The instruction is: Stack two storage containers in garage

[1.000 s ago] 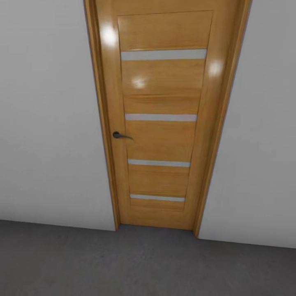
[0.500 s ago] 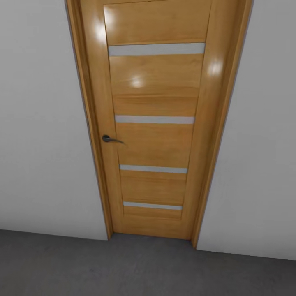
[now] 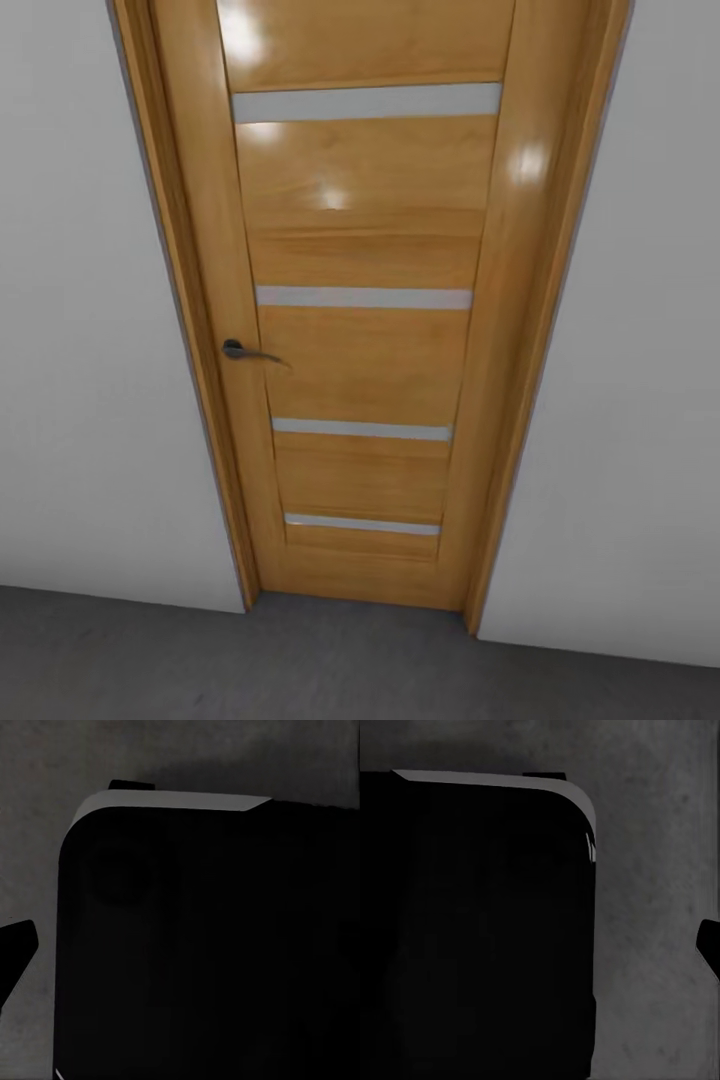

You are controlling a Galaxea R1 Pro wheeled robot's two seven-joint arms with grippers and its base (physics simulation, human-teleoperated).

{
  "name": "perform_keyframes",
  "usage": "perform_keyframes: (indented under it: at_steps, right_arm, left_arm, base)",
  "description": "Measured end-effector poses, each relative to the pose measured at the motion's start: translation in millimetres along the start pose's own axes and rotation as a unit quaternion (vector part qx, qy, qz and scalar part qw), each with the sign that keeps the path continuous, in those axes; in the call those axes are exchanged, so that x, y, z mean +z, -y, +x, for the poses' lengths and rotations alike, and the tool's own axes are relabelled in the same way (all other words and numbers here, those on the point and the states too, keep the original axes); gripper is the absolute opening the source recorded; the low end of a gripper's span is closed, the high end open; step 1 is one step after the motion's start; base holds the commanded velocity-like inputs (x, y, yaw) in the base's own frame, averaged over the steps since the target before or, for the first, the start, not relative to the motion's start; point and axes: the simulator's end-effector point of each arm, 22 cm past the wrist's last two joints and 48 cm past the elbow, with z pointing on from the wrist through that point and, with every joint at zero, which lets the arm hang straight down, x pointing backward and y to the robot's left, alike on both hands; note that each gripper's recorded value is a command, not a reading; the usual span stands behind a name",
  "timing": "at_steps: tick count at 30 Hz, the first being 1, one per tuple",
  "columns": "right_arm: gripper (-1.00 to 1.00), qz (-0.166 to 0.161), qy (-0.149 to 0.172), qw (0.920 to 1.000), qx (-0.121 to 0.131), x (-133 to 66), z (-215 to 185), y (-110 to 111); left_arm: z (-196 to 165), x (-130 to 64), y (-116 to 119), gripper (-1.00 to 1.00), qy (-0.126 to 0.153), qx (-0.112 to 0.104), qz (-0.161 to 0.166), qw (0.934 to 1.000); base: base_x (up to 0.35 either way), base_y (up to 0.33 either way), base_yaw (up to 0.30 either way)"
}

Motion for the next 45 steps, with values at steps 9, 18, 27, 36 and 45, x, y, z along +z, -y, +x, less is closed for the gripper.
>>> perform_keyframes:
  at_steps: [9,18,27,36,45]
  right_arm:
    - [1.00,0.000,0.000,1.0000,0.000,0.0,0.0,0.0]
    - [1.00,0.000,0.000,1.0000,0.000,0.1,0.0,0.0]
    - [1.00,0.000,0.000,1.0000,0.001,0.1,-0.3,-0.9]
    - [1.00,0.000,0.000,1.0000,0.001,0.1,-0.1,0.0]
    - [1.00,0.000,0.000,1.0000,0.000,0.1,-0.1,0.0]
  left_arm:
    - [-0.2,0.0,-0.2,1.00,0.000,0.000,0.000,1.0000]
    - [-0.4,0.1,-0.1,1.00,0.000,0.000,0.000,1.0000]
    - [-0.9,0.2,-0.1,1.00,0.001,0.000,0.000,1.0000]
    - [-1.1,0.2,-0.1,1.00,0.001,0.000,0.000,1.0000]
    - [-1.1,0.2,0.2,1.00,0.001,0.000,0.000,1.0000]
  base:
    - [0.263,0.148,0.000]
    - [0.094,0.070,0.000]
    - [0.005,0.004,0.029]
    - [0.000,0.000,0.071]
    - [0.000,0.000,0.004]
